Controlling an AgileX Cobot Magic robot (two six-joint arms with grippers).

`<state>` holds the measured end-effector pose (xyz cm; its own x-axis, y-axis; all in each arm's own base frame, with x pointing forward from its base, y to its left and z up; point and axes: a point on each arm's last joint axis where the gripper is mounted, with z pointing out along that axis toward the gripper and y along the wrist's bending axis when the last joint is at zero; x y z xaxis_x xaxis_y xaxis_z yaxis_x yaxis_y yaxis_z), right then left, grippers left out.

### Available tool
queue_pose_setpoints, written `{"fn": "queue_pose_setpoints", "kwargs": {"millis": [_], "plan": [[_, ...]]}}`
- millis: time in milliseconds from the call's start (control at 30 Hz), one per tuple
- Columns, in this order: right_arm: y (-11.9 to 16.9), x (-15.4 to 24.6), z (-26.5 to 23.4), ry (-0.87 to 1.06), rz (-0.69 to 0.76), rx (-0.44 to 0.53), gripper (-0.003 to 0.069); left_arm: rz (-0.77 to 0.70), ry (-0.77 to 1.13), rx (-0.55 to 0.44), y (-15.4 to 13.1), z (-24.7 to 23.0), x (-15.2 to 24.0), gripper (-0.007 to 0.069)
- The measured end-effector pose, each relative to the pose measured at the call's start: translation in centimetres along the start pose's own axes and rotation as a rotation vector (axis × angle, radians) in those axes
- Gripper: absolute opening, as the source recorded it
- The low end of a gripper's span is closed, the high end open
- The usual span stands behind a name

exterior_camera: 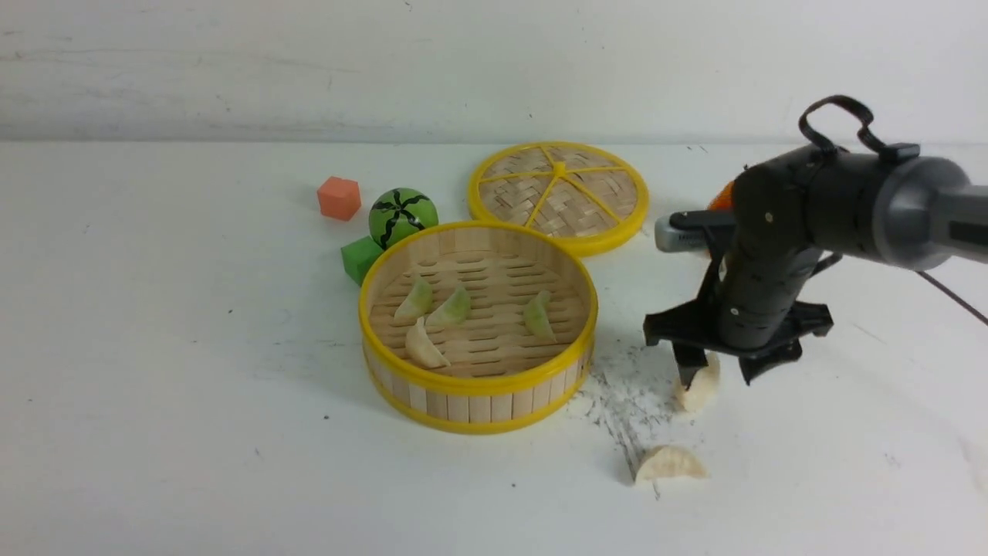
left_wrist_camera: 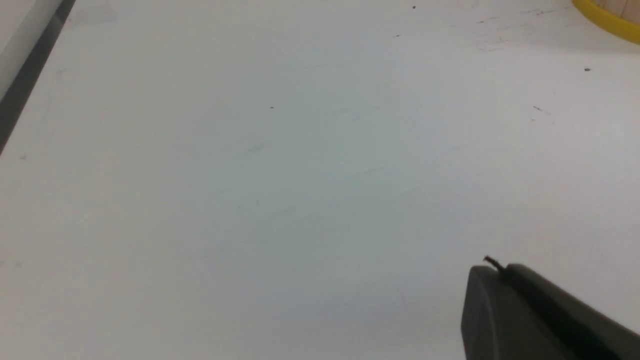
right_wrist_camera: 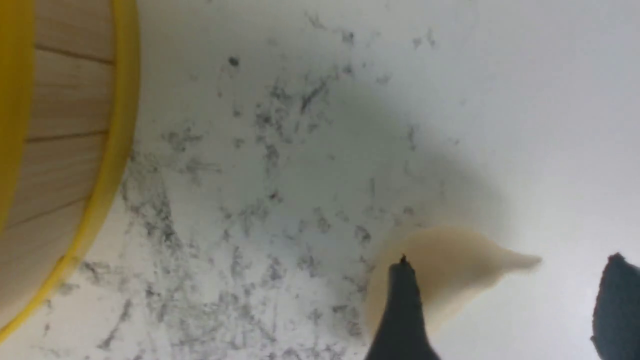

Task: Put the dumplings into the steamer on the white table.
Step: 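Reach for and grasp a dumpling lying on the table beside the steamer, then place the dumpling in the bamboo steamer basket with the right gripper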

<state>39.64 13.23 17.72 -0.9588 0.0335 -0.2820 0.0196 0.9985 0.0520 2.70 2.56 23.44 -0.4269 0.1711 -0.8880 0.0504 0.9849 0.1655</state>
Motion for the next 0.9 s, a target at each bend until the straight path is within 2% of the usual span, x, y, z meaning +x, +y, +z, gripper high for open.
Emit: {"fn": "queue_pose_setpoints", "kwargs": {"millis": [167, 333, 500, 600, 667, 900], "plan": [[0.8, 0.2, 1.4, -0.013, -0.107, -0.017, 0.0282, 0.0, 0.0, 0.0, 0.0, 0.0, 0.0, 0.0001], [0.8, 0.3, 0.7, -0.013, -0.224, -0.02, 0.0289, 0.0, 0.0, 0.0, 0.0, 0.0, 0.0, 0.0003], [1.2, -0.5, -3.3, -0.072, -0.285, -0.045, 0.0289, 0.0, 0.0, 0.0, 0.0, 0.0, 0.0, 0.0006], [3.1, -0.6, -6.7, -0.14, -0.33, -0.137, 0.0289, 0.0, 0.0, 0.0, 0.0, 0.0, 0.0, 0.0008], [5.3, -0.2, -8.2, -0.18, -0.38, -0.23, 0.0289, 0.0, -0.001, 0.0, 0.0, 0.0, 0.0, 0.0009], [11.9, 1.4, -7.7, -0.284, -0.478, -0.449, 0.0289, 0.0, -0.001, 0.0, 0.0, 0.0, 0.0, 0.0015]]}}
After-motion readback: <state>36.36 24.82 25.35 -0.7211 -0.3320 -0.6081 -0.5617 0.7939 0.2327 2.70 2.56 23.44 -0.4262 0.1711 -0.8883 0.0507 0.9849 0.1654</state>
